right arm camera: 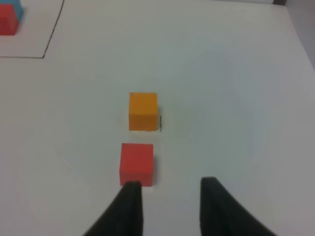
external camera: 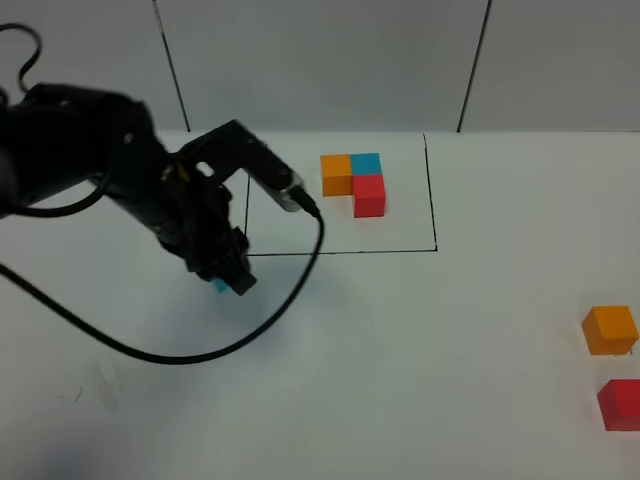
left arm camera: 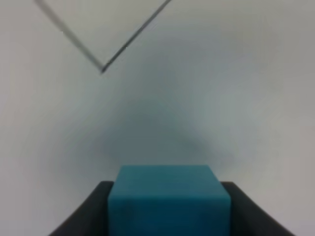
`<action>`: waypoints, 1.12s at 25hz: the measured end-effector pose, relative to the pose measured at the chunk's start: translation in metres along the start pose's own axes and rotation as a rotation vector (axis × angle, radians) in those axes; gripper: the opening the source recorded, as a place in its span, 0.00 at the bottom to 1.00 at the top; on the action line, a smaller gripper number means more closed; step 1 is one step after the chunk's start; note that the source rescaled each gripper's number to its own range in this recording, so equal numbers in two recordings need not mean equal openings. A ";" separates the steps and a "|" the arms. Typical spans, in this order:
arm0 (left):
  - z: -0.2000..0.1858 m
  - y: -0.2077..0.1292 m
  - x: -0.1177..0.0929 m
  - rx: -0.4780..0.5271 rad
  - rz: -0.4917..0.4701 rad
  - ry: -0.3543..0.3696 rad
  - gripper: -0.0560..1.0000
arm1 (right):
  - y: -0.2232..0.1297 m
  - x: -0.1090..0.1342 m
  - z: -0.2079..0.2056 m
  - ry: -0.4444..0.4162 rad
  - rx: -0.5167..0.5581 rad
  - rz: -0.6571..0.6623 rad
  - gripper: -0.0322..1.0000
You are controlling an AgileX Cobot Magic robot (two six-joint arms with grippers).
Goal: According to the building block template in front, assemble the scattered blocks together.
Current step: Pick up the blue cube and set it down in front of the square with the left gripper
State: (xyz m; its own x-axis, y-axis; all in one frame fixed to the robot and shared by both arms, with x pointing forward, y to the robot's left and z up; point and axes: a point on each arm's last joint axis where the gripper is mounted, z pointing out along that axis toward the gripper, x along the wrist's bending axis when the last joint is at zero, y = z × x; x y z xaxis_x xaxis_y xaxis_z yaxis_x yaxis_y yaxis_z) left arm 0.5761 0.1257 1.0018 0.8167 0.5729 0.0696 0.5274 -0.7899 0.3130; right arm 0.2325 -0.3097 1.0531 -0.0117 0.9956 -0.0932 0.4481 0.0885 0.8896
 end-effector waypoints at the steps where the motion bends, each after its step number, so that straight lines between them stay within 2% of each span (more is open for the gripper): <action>1: 0.002 0.012 -0.005 0.028 0.066 -0.036 0.07 | 0.000 0.000 0.000 0.000 0.000 0.000 0.03; 3: 0.010 0.033 -0.016 0.072 0.205 -0.089 0.07 | 0.000 0.000 0.000 0.000 0.000 0.000 0.03; 6: 0.018 0.063 -0.037 0.070 0.351 -0.118 0.07 | 0.000 0.000 0.000 0.000 0.000 0.000 0.03; 9: 0.031 0.087 -0.059 0.053 0.487 -0.118 0.07 | 0.000 0.000 0.000 0.000 0.000 0.000 0.03; 13: 0.061 0.099 -0.088 0.099 0.636 -0.113 0.07 | 0.000 0.000 0.000 0.000 0.000 0.000 0.03; 17: 0.095 0.098 -0.103 0.140 0.681 -0.136 0.07 | 0.000 0.000 0.000 0.000 0.000 0.000 0.03; 21: 0.115 0.095 -0.104 0.153 0.687 -0.141 0.07 | 0.000 0.000 0.000 0.000 0.000 0.000 0.03; 28: 0.133 0.096 -0.105 0.120 0.682 -0.127 0.07 | 0.000 0.000 0.000 0.000 0.000 0.000 0.03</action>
State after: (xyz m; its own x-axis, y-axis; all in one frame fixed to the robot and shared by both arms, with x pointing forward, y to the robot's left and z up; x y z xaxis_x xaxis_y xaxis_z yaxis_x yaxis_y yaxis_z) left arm 0.5723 -0.0396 0.8984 0.9916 -0.0829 0.0993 -0.0957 -0.9866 0.1318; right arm 0.2325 -0.3097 1.0531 -0.0117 0.9956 -0.0932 0.4481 0.0885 0.8896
